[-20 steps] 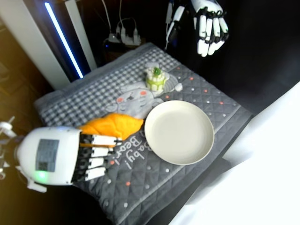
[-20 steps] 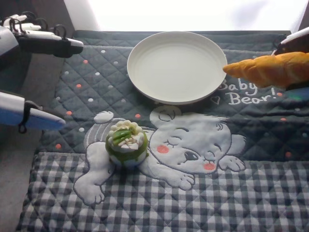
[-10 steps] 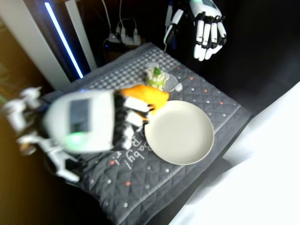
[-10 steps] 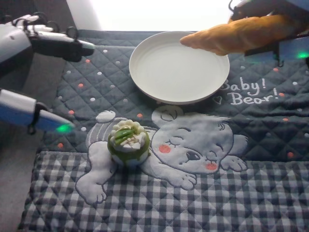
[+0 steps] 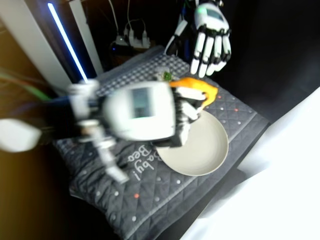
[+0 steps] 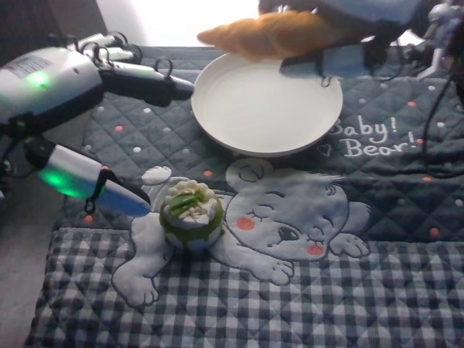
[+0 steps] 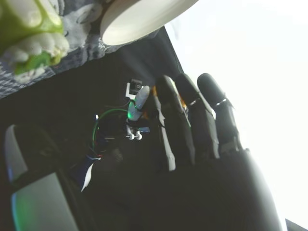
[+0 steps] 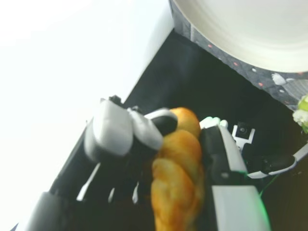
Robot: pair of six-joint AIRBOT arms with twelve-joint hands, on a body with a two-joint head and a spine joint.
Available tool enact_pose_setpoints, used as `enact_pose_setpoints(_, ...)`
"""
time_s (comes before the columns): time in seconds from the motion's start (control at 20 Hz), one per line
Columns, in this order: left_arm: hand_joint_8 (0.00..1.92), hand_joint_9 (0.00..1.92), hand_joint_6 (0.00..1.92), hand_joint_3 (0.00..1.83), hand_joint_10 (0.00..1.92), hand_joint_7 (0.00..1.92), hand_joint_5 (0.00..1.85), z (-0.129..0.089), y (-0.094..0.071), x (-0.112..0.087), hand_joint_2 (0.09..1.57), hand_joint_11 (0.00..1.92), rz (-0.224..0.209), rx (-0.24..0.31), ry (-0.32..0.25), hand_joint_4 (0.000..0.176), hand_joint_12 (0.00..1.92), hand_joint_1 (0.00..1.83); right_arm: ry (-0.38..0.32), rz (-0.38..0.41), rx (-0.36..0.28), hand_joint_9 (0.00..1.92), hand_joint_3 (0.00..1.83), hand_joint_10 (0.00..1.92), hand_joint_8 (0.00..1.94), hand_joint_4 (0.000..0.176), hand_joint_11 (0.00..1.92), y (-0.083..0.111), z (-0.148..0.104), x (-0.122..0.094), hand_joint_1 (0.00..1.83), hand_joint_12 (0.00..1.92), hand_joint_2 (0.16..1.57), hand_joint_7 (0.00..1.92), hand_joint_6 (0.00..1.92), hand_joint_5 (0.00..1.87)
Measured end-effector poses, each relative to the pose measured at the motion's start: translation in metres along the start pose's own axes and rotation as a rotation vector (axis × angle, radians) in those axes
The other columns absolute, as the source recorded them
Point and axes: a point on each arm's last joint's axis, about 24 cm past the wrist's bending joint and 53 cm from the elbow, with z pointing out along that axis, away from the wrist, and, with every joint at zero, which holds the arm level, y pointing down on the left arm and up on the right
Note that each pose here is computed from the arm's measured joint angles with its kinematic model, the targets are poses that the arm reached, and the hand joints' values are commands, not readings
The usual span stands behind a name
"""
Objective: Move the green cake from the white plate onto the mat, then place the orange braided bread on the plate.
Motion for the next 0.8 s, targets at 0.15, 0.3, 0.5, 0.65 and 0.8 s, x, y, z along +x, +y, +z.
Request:
enact_pose_setpoints(0.15, 0.77, 0.18, 0.01, 0.00, 1.36, 0.39, 0.44, 0.002, -0.007, -0.001, 0.62, 0.00, -0.003, 0.031, -0.012, 0.086, 1.69, 0.91, 0.004, 0.014, 0.021, 1.32, 0.01, 1.92, 1.94, 0.000, 1.45, -0.007, 0.015, 0.011, 0.97, 1.92, 1.42, 1.08, 1.76, 0.46)
enact_pose_setpoints(0.3, 1.20, 0.18, 0.06, 0.00, 1.53, 0.26, 0.46, 0.007, -0.017, 0.006, 0.57, 0.00, -0.022, 0.065, -0.016, 0.080, 1.88, 0.98, 0.029, 0.013, 0.066, 1.20, 0.03, 1.92, 1.93, 0.000, 1.34, -0.019, 0.025, 0.025, 1.04, 1.92, 1.45, 0.57, 1.83, 0.40)
enact_pose_setpoints(0.5, 1.25, 0.09, 0.75, 0.00, 1.56, 0.21, 0.12, 0.012, -0.018, 0.010, 0.58, 0.00, -0.052, 0.079, -0.012, 0.057, 1.92, 0.99, 0.037, 0.013, 0.104, 0.37, 0.00, 1.20, 1.06, 0.000, 0.33, -0.030, 0.023, 0.025, 0.95, 1.66, 1.33, 0.18, 0.52, 0.01)
enact_pose_setpoints(0.65, 1.23, 0.11, 0.81, 0.00, 1.54, 0.24, 0.13, 0.012, -0.020, 0.010, 0.60, 0.00, -0.075, 0.088, -0.013, 0.026, 1.91, 0.95, 0.043, 0.009, 0.124, 0.07, 0.00, 0.51, 0.14, 0.000, 0.00, -0.035, 0.022, 0.025, 0.55, 1.18, 1.25, 0.17, 0.00, 0.00)
enact_pose_setpoints(0.8, 1.30, 0.01, 0.84, 0.00, 1.57, 0.17, 0.12, 0.012, -0.021, 0.009, 0.57, 0.00, -0.092, 0.093, -0.016, 0.017, 1.92, 1.05, 0.061, 0.010, 0.102, 0.00, 0.00, 0.03, 0.00, 0.052, 0.00, -0.025, 0.021, 0.032, 0.42, 0.56, 1.27, 0.00, 0.00, 0.00)
